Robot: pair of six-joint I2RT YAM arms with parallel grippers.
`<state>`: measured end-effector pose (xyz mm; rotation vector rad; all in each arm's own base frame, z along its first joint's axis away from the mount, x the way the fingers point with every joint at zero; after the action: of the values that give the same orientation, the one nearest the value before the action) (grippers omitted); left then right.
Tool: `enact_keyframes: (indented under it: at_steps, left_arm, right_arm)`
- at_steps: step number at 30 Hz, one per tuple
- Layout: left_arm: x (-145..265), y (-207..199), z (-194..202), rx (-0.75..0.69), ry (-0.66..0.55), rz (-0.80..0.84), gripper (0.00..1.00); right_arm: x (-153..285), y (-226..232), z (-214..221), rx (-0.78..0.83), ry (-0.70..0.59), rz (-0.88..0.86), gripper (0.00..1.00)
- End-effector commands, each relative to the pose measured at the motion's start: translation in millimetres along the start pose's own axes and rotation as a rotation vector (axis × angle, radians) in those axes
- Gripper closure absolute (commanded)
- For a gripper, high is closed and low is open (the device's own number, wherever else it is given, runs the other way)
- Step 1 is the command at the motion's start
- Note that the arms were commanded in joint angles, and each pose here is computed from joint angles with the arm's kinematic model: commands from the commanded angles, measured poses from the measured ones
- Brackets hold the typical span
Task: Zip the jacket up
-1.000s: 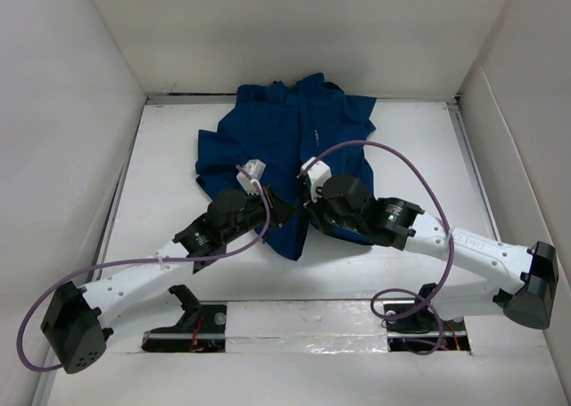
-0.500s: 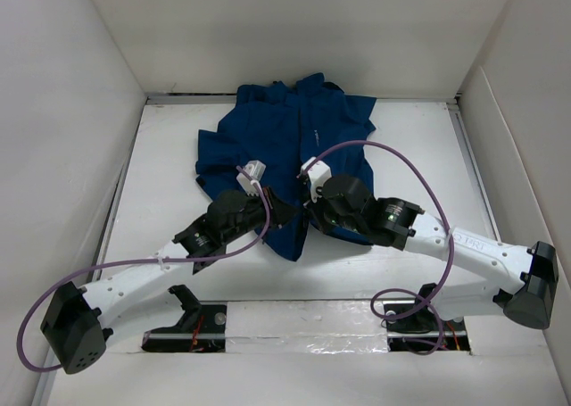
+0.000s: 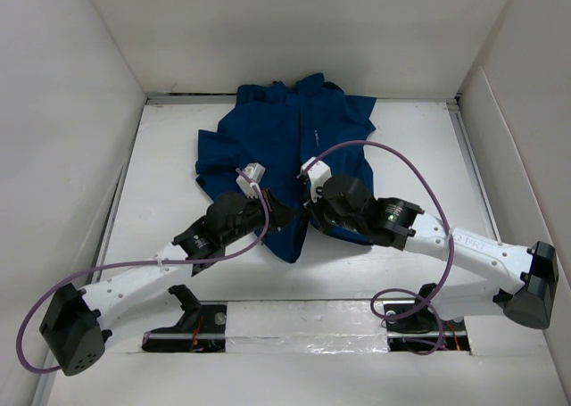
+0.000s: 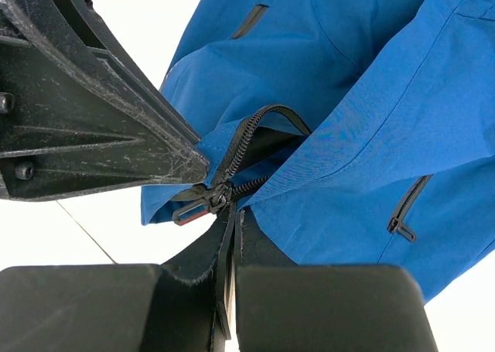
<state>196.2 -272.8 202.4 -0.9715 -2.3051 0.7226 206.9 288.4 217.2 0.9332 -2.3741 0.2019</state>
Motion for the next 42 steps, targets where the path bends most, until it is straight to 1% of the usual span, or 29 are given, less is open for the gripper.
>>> enact_keyframes:
  at_steps: [1, 5, 10, 16, 21, 22, 24, 27, 29, 31, 32, 37, 39, 42]
  left_arm:
    - [3.9, -13.4, -3.0, 0.002, -0.017, 0.072, 1.0]
    - [4.3, -15.5, -0.1, 0.002, -0.004, 0.089, 1.0]
    - [5.3, -18.7, 4.3, 0.003, 0.02, 0.111, 1.0]
    - [9.9, -26.3, 5.8, -0.002, 0.041, 0.147, 1.0]
    - [13.4, -22.4, 15.8, -0.026, 0.094, 0.137, 1.0]
    - [13.9, -23.2, 16.1, -0.028, 0.096, 0.142, 1.0]
    - [16.2, -23.1, 19.1, -0.03, 0.107, 0.148, 1.0]
    - [21.1, -26.4, 23.4, -0.029, 0.123, 0.177, 1.0]
    - [23.5, -24.4, 26.7, -0.027, 0.139, 0.168, 1.0]
    - [27.1, -25.3, 27.7, -0.031, 0.14, 0.176, 1.0]
    - [27.8, -24.9, 28.6, -0.029, 0.144, 0.176, 1.0]
    - [31.7, -31.0, 30.4, -0.03, 0.159, 0.211, 1.0]
    - [33.1, -33.1, 30.1, -0.026, 0.161, 0.22, 1.0]
    - [36.0, -35.6, 27.4, -0.021, 0.156, 0.222, 1.0]
  right_arm:
    - [5.8, 2.3, -31.1, -0.012, -0.093, -0.001, 1.0]
    - [8.8, 0.6, -32.0, -0.033, -0.123, 0.002, 1.0]
    - [16.1, 1.5, -40.3, -0.054, -0.203, -0.02, 1.0]
    - [15.1, 0.7, -38.4, -0.046, -0.197, -0.016, 1.0]
    - [17.6, 13.8, -44.5, -0.023, -0.196, -0.124, 1.0]
    - [16.4, 9.6, -46.0, -0.026, -0.198, -0.113, 1.0]
    - [15.0, 16.8, -45.8, -0.012, -0.186, -0.166, 1.0]
    - [9.1, 13.1, -45.1, -0.019, -0.169, -0.199, 1.0]
    - [11.5, 8.5, -50.0, -0.033, -0.186, -0.22, 1.0]
    - [15.3, 8.6, -62.7, -0.041, -0.248, -0.258, 1.0]
    - [19.0, 14.8, -63.9, -0.038, -0.259, -0.313, 1.0]
    - [10.2, 17.3, -74.1, -0.043, -0.28, -0.374, 1.0]
    - [9.4, 21.9, -77.2, -0.036, -0.294, -0.42, 1.0]
    - [11.8, 23.6, -81.0, -0.035, -0.311, -0.445, 1.0]
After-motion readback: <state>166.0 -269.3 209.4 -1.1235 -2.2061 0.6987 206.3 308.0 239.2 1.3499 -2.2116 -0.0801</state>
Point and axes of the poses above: each gripper's point midway between its finger pads, its own x axis back along the fingers, its own y axis along the line the jaws close on, z = x × y, the point moved 1 cm from there along x, back along the fingers, and after that the axes turned 4 degrees about -x, right-handed, at the moved point
